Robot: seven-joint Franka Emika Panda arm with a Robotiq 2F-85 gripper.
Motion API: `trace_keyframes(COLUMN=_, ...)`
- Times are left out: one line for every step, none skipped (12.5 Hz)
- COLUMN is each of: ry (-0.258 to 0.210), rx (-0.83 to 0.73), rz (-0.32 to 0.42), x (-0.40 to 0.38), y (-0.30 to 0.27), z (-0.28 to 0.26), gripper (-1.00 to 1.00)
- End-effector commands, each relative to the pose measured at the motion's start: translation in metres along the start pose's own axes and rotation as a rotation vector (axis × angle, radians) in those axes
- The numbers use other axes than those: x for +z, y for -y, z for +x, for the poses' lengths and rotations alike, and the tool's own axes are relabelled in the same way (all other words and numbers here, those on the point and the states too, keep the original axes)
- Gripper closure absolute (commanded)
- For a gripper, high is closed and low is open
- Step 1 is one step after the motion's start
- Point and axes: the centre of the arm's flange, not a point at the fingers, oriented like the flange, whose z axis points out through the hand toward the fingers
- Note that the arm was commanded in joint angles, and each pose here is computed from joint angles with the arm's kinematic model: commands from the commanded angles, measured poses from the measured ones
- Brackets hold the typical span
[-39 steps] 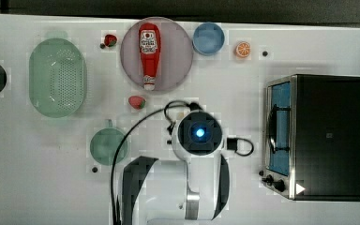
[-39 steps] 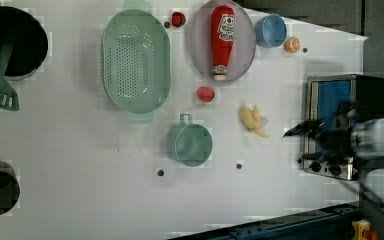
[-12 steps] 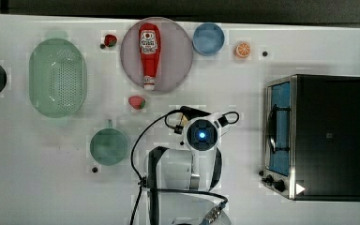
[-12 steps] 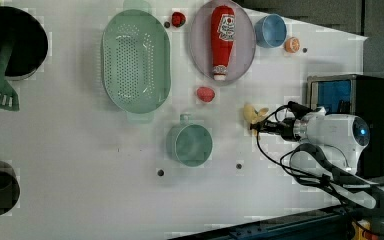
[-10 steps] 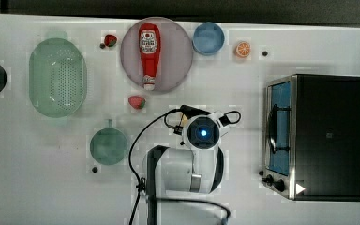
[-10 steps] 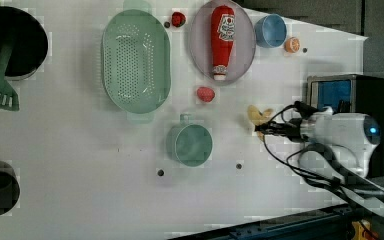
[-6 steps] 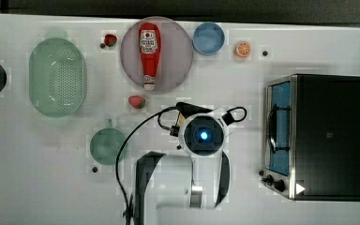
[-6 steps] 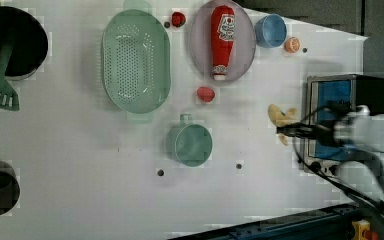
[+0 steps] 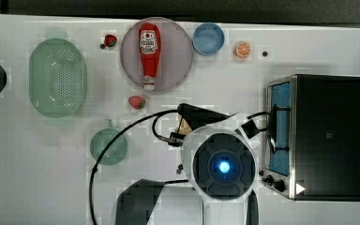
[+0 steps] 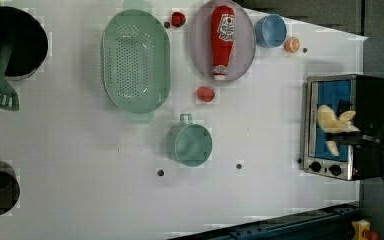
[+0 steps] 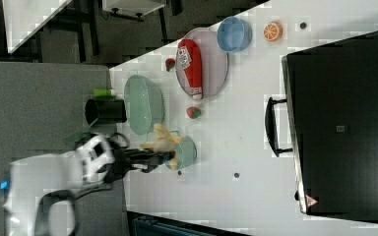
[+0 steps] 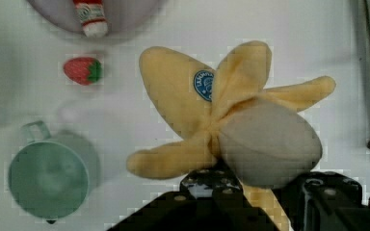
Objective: Pick Banana and place it in mug.
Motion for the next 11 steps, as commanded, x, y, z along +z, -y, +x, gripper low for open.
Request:
trace_keyframes(ry=0.015, rx=0.001, rz=-0.028, x=-0.004, y=0.046, z=-0.010, gripper=0.45)
trace_keyframes(ry=0.002, rx=0.022, rz=-0.038, x=-0.007, y=0.067, z=-0.016, gripper=0.46)
trace_keyframes(ry=-0.005, rx=0.035, rz=-0.048, x=-0.008, y=0.089, z=-0.024, gripper=0.45)
trace_keyframes(ry=-0.008, rx=0.057, rz=-0.053, x=-0.006, y=0.111, z=-0.033, gripper=0.45)
trace_keyframes(ry=-0.005, rx=0.093, rz=-0.047, x=-0.005, y=0.132, z=-0.044, gripper=0.45)
trace_keyframes(ry=0.005, rx=0.131, rz=-0.035, x=-0.002, y=0.153, z=-0.055, gripper=0.45)
trace_keyframes(ry=0.023, rx=0.163, rz=-0.023, x=0.003, y=0.172, z=-0.065, gripper=0.45)
trace_keyframes(ry=0.042, rx=0.187, rz=-0.022, x=0.010, y=0.190, z=-0.076, gripper=0.45)
trace_keyframes(ry=0.056, rx=0.211, rz=-0.029, x=0.019, y=0.206, z=-0.084, gripper=0.45)
trace_keyframes(ry=0.063, rx=0.242, rz=-0.036, x=0.029, y=0.220, z=-0.091, gripper=0.46)
trace_keyframes(ry=0.072, rx=0.275, rz=-0.046, x=0.040, y=0.232, z=-0.096, gripper=0.46)
